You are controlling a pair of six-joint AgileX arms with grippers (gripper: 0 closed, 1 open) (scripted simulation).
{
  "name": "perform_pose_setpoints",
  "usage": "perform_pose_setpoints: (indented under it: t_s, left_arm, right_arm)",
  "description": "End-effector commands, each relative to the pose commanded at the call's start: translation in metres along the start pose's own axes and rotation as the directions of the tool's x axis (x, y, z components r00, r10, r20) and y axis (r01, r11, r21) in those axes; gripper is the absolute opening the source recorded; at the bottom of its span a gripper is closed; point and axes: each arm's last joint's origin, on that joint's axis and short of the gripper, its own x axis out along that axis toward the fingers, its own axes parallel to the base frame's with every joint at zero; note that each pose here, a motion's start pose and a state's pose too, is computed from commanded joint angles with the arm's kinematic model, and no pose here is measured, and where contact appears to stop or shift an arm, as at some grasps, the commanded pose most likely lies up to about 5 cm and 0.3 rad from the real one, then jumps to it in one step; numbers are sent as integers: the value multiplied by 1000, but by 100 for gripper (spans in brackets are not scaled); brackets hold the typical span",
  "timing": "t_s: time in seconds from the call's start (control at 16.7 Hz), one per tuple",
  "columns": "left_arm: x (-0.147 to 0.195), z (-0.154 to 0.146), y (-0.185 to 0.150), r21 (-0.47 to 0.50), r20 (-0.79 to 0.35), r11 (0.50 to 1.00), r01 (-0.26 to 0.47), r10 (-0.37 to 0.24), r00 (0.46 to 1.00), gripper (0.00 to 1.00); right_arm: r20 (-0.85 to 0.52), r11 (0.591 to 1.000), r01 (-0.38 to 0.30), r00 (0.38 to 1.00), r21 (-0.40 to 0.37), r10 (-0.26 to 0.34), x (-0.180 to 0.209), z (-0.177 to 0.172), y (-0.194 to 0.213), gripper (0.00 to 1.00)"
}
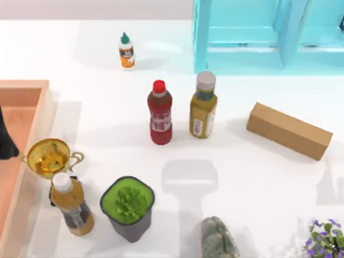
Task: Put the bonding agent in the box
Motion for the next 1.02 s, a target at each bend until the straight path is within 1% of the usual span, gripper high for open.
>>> perform_pose_setpoints:
  t_s: [0.12,0.24,0.36,0.42,0.54,0.72,0.84,1.02]
  left_arm:
    - [25,18,-8,-15,-33,1000,4,-5,999,100]
    - [60,29,-20,-26,-87,1000,6,-8,996,100]
    - [104,27,-36,-29,-152,1000,5,-10,988,100]
    - [127,20,-46,-28,-186,1000,4,-9,982,100]
    - [171,-2,-68,-21,-250,1000,2,-7,968,100]
    - [224,-51,-101,-5,-321,1000,0,-2,947,100]
    - [246,-85,-121,4,-350,1000,1,1,937,100]
    - [264,-126,-142,15,-376,1000,3,3,927,100]
  right_arm:
    - [0,1000,0,1000,0,0,0,0,0,100]
    - [0,1000,0,1000,0,0,0,0,0,100]
    - [0,1000,0,1000,0,0,0,0,0,100]
    - [0,1000,0,1000,0,0,0,0,0,100]
    - [0,1000,0,1000,0,0,0,0,0,100]
    - [0,1000,0,1000,0,0,0,0,0,100]
    - [0,1000,0,1000,0,0,0,0,0,100]
    - [0,1000,0,1000,0,0,0,0,0,100]
